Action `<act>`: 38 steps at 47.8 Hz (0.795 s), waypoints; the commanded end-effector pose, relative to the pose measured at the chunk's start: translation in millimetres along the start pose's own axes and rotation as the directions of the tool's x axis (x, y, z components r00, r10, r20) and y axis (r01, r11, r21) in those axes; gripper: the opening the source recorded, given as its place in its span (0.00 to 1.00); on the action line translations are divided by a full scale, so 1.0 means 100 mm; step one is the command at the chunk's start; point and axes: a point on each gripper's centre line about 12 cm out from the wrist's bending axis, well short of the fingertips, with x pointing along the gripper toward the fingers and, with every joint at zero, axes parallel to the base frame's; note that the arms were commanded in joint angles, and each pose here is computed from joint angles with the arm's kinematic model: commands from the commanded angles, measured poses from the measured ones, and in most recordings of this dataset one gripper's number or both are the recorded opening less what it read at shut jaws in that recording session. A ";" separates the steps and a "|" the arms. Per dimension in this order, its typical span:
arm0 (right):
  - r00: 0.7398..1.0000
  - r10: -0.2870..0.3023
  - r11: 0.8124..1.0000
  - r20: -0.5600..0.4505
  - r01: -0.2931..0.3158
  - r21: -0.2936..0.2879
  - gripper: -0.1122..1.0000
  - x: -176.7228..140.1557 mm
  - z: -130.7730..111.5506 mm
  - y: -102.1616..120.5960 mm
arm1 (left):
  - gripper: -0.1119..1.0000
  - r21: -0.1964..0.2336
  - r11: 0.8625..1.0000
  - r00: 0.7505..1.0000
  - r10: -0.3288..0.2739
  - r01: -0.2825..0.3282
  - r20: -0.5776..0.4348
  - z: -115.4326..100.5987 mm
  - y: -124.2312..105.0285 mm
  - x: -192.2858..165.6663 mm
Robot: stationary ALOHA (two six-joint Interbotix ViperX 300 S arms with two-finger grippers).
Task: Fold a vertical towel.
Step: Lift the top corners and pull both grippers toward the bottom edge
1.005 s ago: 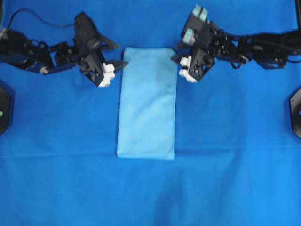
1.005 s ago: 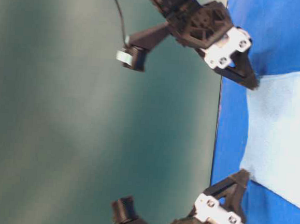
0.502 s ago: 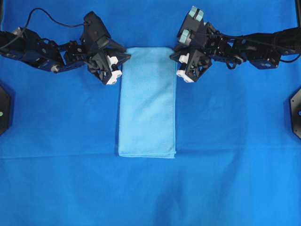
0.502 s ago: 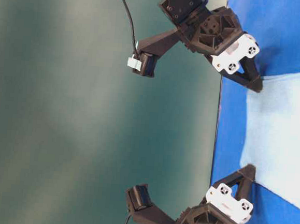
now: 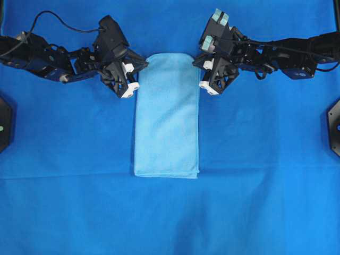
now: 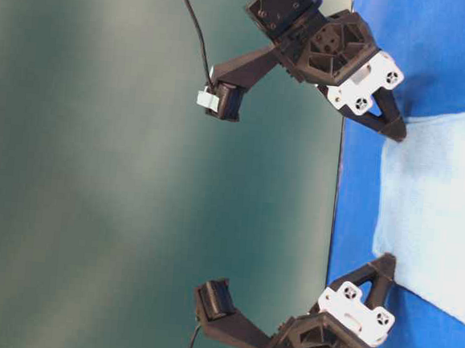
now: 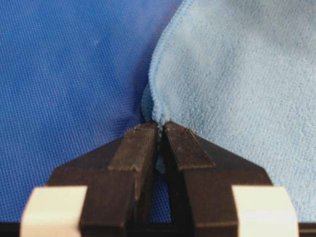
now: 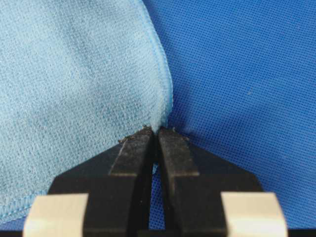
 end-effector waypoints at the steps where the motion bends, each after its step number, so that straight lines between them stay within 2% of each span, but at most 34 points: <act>1: 0.999 -0.019 1.000 0.049 0.018 0.013 0.13 -0.11 0.15 -0.10 | 0.13 -0.002 1.000 0.998 0.014 -0.014 0.058 0.20 0.07 -0.05; 13: 0.995 -0.061 0.998 0.082 0.059 0.019 0.13 -0.14 0.26 -0.33 | 0.13 0.013 0.998 0.994 0.057 -0.059 0.095 0.35 0.26 -0.04; 24: 0.992 -0.078 0.997 0.100 0.075 0.029 0.13 -0.14 0.33 -0.42 | 0.13 0.050 0.995 0.990 0.084 -0.090 0.116 0.45 0.38 0.00; 38: 0.990 -0.080 0.997 0.119 0.077 0.029 0.13 -0.22 0.40 -0.42 | 0.13 0.058 0.995 0.992 0.077 -0.083 0.102 0.50 0.35 -0.08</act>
